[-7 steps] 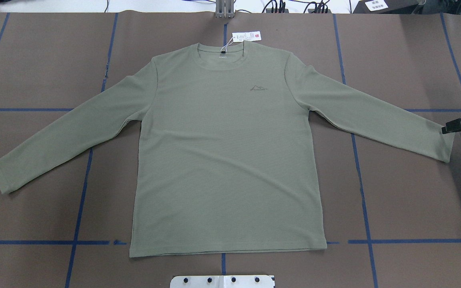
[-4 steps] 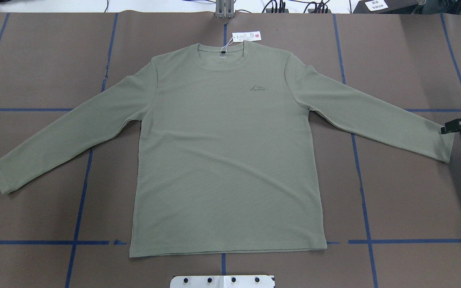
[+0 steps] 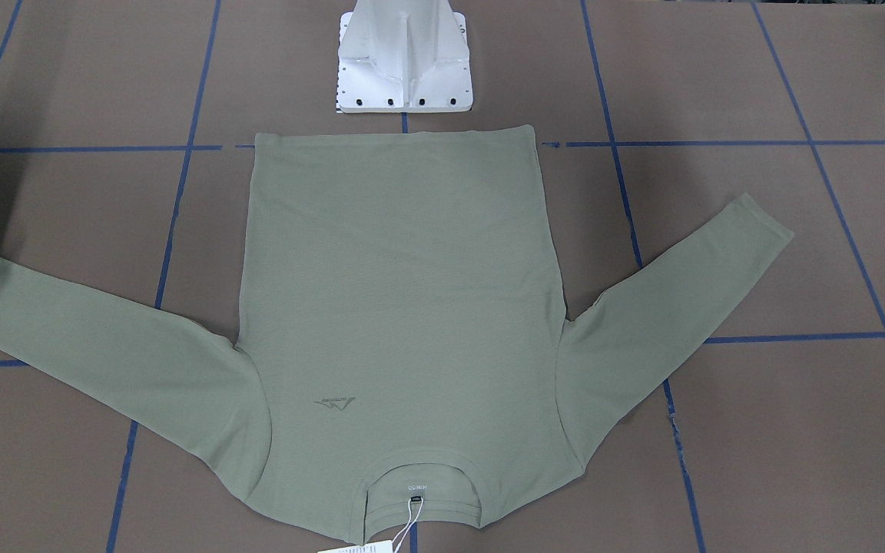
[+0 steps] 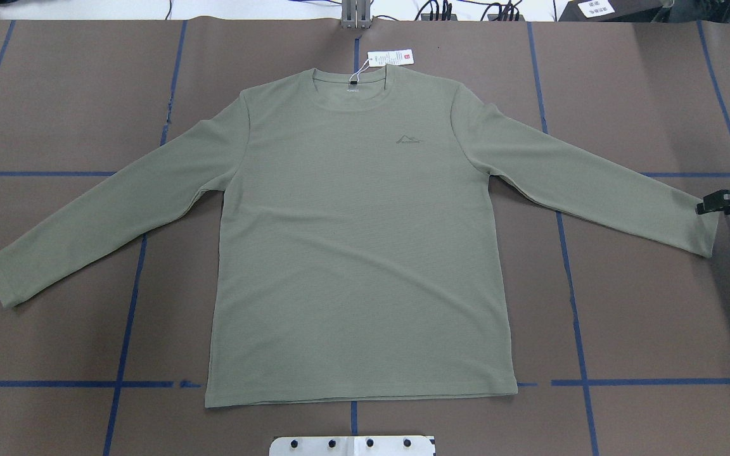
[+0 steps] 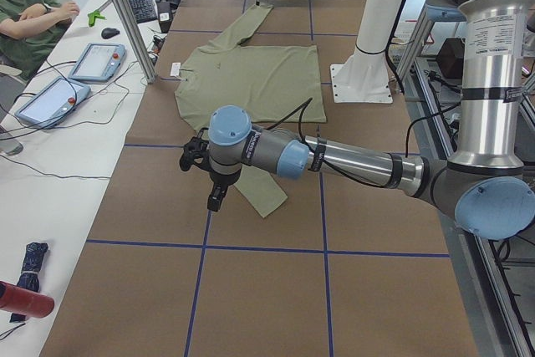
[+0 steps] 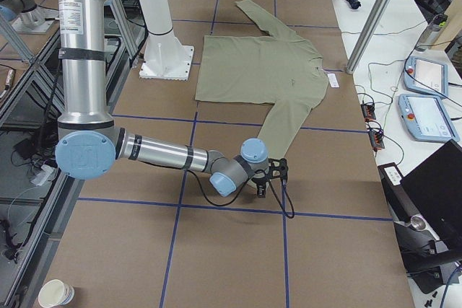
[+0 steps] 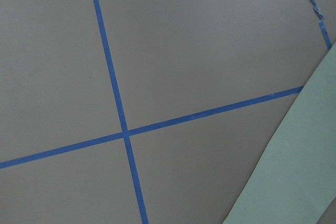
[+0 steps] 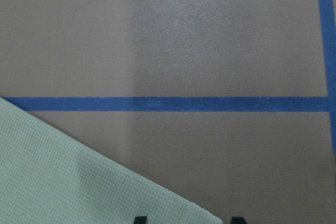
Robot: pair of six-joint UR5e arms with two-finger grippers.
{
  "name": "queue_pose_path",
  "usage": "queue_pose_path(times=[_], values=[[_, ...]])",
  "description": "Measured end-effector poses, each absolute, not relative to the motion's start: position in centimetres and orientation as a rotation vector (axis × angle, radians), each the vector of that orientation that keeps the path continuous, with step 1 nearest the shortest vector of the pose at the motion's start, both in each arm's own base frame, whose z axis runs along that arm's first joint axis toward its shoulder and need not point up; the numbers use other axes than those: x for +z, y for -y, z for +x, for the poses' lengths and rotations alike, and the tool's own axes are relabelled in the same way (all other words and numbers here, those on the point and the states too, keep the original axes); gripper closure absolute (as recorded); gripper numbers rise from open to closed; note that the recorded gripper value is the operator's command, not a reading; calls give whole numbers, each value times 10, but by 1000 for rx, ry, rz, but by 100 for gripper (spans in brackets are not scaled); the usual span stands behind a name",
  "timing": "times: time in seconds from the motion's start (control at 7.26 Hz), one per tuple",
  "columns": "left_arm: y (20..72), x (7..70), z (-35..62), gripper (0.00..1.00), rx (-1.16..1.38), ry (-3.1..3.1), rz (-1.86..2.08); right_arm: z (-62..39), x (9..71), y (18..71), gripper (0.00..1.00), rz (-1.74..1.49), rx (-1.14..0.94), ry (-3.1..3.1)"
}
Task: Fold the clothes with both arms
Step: 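Lower the right gripper onto the cuff of the sleeve nearest it and grasp, then lift the sleeve with the right gripper and carry it across the shirt body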
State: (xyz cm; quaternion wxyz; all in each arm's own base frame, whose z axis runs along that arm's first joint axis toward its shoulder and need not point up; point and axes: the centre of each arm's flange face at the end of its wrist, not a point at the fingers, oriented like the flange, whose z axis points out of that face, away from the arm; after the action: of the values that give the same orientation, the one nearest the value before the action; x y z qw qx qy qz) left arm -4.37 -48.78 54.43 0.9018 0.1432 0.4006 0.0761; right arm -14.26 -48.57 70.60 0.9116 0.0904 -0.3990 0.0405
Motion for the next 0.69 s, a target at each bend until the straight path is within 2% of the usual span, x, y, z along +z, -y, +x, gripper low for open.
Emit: queue_pose_path(times=[0.28, 0.69], values=[[488, 544, -44, 0, 157, -829, 296, -144, 705, 487, 100, 186, 82, 824], [487, 545, -44, 0, 158, -829, 295, -150, 672, 494, 100, 198, 59, 880]])
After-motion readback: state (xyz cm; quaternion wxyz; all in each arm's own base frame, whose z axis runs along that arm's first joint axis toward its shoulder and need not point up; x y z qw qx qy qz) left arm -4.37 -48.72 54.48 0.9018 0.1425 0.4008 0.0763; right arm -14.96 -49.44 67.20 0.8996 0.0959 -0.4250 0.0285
